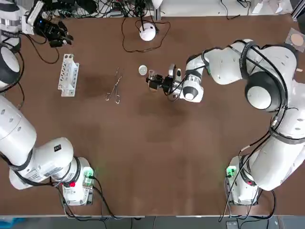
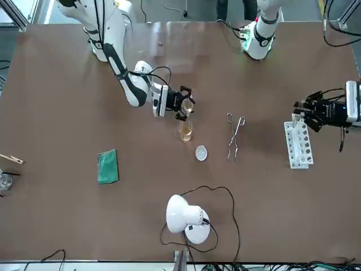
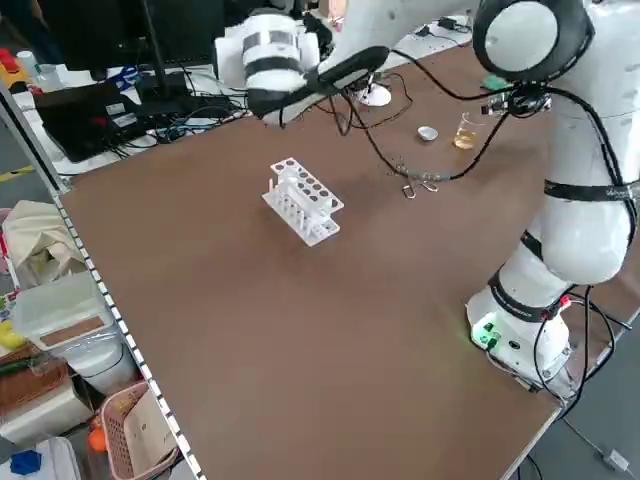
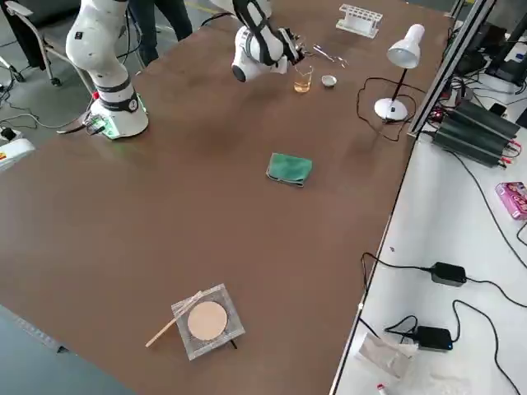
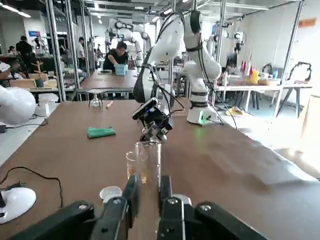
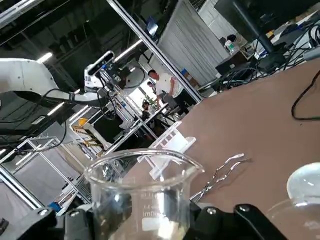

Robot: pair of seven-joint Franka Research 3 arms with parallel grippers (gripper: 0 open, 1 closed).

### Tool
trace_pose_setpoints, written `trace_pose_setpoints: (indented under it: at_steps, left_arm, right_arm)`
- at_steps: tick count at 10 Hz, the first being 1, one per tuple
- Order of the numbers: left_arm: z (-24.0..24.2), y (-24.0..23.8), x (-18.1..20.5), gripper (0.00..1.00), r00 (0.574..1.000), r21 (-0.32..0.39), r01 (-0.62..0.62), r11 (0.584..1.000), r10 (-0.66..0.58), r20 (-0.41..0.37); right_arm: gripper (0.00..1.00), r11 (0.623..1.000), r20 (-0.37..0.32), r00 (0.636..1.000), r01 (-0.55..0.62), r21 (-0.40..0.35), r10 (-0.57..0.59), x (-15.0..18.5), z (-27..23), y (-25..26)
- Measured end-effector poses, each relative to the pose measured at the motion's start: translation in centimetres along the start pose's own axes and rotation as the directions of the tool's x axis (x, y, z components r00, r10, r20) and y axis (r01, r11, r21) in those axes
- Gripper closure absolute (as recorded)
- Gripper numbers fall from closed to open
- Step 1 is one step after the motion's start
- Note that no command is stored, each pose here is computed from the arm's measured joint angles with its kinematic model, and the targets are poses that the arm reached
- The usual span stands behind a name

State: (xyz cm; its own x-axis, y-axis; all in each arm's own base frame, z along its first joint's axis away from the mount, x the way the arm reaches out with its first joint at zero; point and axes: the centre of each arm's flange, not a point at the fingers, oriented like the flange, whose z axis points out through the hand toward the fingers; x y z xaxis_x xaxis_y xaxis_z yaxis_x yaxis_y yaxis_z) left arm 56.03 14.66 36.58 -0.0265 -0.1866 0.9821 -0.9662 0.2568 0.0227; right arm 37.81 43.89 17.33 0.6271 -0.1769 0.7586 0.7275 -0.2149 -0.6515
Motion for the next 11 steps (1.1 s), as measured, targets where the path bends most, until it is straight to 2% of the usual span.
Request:
trace_pose_setpoints:
  at_steps: [3,8,11]
  left_arm:
    - [-2.1,0.3,-3.3,0.78,0.996,-0.041,0.001,0.999,-0.005,-0.093]
    - [-7.2,2.5,-7.5,0.78,0.986,0.019,0.016,1.0,-0.013,-0.165]
    - [-8.4,3.0,-10.8,0.78,0.977,0.054,0.056,0.997,-0.044,-0.208]
  right_arm:
    - [0.62,0.998,-0.004,0.998,-0.068,-0.006,0.068,-0.7,0.4,0.1]
    - [0.62,0.987,0.008,0.988,-0.155,-0.031,0.155,-0.5,0.9,0.1]
    - [0.62,0.971,0.002,0.972,-0.235,-0.04,0.235,0.0,1.2,0.2]
